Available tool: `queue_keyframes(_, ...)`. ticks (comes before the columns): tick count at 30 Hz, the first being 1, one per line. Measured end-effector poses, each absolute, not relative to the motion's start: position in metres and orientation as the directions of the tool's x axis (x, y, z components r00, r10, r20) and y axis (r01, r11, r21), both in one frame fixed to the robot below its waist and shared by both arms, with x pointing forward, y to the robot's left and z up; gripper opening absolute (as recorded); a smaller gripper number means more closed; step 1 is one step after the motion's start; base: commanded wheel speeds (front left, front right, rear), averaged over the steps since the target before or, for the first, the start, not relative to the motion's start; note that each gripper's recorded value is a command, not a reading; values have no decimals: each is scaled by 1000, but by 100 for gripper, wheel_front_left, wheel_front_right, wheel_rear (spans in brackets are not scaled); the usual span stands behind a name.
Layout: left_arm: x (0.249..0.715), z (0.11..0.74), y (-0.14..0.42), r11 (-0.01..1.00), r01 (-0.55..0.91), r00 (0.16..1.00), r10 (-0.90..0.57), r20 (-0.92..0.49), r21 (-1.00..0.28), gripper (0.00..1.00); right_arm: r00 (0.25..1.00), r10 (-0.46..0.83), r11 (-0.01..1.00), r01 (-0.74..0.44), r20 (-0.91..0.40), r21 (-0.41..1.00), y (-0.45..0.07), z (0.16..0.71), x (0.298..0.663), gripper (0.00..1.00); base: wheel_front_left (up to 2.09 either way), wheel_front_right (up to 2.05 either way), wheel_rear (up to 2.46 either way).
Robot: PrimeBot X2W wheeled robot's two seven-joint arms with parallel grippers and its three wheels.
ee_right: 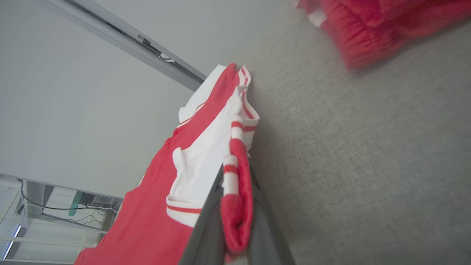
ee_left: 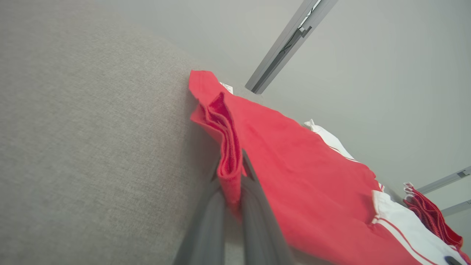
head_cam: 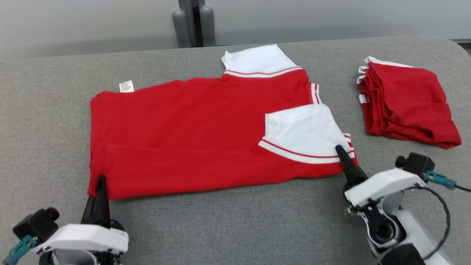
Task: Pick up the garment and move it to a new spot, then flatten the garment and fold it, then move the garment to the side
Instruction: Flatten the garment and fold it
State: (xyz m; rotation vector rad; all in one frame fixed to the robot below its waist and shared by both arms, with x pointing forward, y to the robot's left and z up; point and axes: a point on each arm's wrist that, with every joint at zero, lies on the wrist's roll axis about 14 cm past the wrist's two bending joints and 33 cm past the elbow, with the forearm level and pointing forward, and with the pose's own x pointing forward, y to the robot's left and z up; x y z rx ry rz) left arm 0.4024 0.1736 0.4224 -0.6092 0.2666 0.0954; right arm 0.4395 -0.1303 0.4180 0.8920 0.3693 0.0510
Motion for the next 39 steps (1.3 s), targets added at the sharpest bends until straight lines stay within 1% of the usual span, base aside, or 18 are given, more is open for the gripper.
queue_keyframes(8,377,425,178,834,-173,956,14,-294,-524,0,935,206,619,104,-289,779,-148,421,403,0,0,0,0)
queue_keyframes(11,361,419,172,834,-188,941,1,-339,-519,0,925,201,630,131,-323,766,-156,416,376,0,0,0,0)
queue_keyframes(16,346,408,168,817,-233,921,11,-390,-527,0,912,186,632,173,-365,756,-162,412,353,0,0,0,0)
queue_keyframes(22,333,399,167,809,-265,906,22,-423,-525,0,900,181,641,197,-396,741,-169,411,339,0,0,0,0)
queue_keyframes(26,325,394,165,812,-274,894,18,-448,-515,0,898,189,619,205,-397,758,-167,410,335,0,0,0,0)
queue_keyframes(31,318,388,166,817,-291,882,27,-470,-499,0,886,187,630,223,-424,744,-165,400,332,0,0,0,0)
queue_keyframes(32,316,387,166,817,-291,880,26,-474,-497,0,885,186,631,225,-427,742,-164,399,332,15,0,0,0)
queue_keyframes(33,315,385,165,818,-293,877,24,-481,-494,0,885,185,632,226,-428,741,-164,398,332,35,0,0,0)
queue_keyframes(34,313,384,165,819,-295,873,22,-487,-492,0,883,184,632,229,-431,740,-164,396,332,49,0,0,0)
queue_keyframes(35,312,382,165,819,-298,870,22,-492,-491,0,883,182,634,231,-432,739,-164,396,331,97,0,0,0)
queue_keyframes(36,311,381,165,818,-301,869,24,-495,-490,12,883,180,638,230,-433,735,-165,396,332,100,0,0,0)
queue_keyframes(37,311,381,165,819,-303,867,25,-497,-488,68,886,171,648,228,-430,727,-167,397,333,100,0,0,0)
queue_keyframes(38,310,380,166,821,-304,866,27,-499,-484,100,889,158,661,228,-429,715,-171,398,333,100,0,0,0)
queue_keyframes(39,310,379,168,823,-307,865,32,-500,-478,100,892,145,675,228,-429,701,-175,399,334,100,0,0,0)
